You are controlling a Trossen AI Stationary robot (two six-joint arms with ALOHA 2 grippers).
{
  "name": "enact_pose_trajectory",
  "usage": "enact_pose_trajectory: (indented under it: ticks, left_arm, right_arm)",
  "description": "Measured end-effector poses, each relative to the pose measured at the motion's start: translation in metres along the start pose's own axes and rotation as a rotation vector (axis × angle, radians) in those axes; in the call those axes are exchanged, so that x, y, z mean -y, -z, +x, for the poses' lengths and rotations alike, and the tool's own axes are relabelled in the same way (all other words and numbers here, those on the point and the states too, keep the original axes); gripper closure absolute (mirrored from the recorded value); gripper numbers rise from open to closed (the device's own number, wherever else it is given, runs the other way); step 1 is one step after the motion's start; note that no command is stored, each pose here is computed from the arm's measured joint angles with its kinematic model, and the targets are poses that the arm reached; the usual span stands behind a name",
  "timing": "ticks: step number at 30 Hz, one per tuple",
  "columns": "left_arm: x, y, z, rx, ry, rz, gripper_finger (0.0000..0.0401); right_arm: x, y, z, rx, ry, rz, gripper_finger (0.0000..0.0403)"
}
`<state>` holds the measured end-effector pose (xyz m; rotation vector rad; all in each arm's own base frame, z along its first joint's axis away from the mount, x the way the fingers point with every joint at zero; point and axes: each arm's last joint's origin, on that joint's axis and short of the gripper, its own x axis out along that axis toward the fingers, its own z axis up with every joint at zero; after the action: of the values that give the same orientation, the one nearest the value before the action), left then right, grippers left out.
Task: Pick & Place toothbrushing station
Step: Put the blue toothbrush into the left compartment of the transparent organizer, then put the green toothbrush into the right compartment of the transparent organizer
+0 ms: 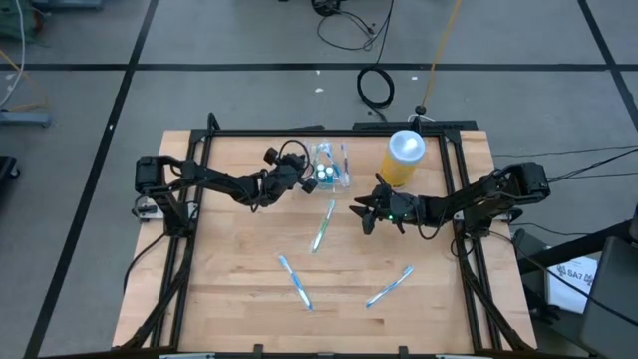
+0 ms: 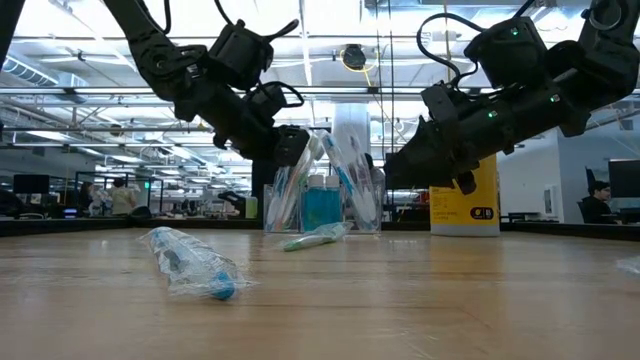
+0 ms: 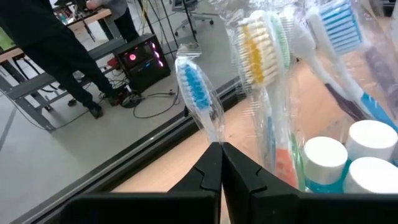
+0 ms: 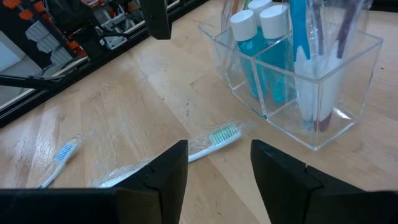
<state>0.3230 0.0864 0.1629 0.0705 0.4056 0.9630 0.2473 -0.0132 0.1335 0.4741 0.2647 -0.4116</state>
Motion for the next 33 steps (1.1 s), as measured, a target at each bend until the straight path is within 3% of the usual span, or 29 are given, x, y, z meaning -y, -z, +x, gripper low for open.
enact_pose_trajectory:
  ticks: [10,24,33]
  left_arm:
    - [0.001,0.0,0.0,-0.002,0.029,0.023,0.0359]
    - [0.005,0.0,-0.009,-0.018,0.037,0.058,0.0265]
    - [0.013,-0.003,-0.03,-0.039,0.081,0.1,0.0253]
  right_arm:
    - [0.0,0.0,0.0,0.0,0.0,0.0,0.0234]
    - [-0.001,0.001,0.0,-0.003,-0.006,-0.001,0.0234]
    - [-0.007,0.004,-0.002,-0.013,-0.027,-0.01,0.0234]
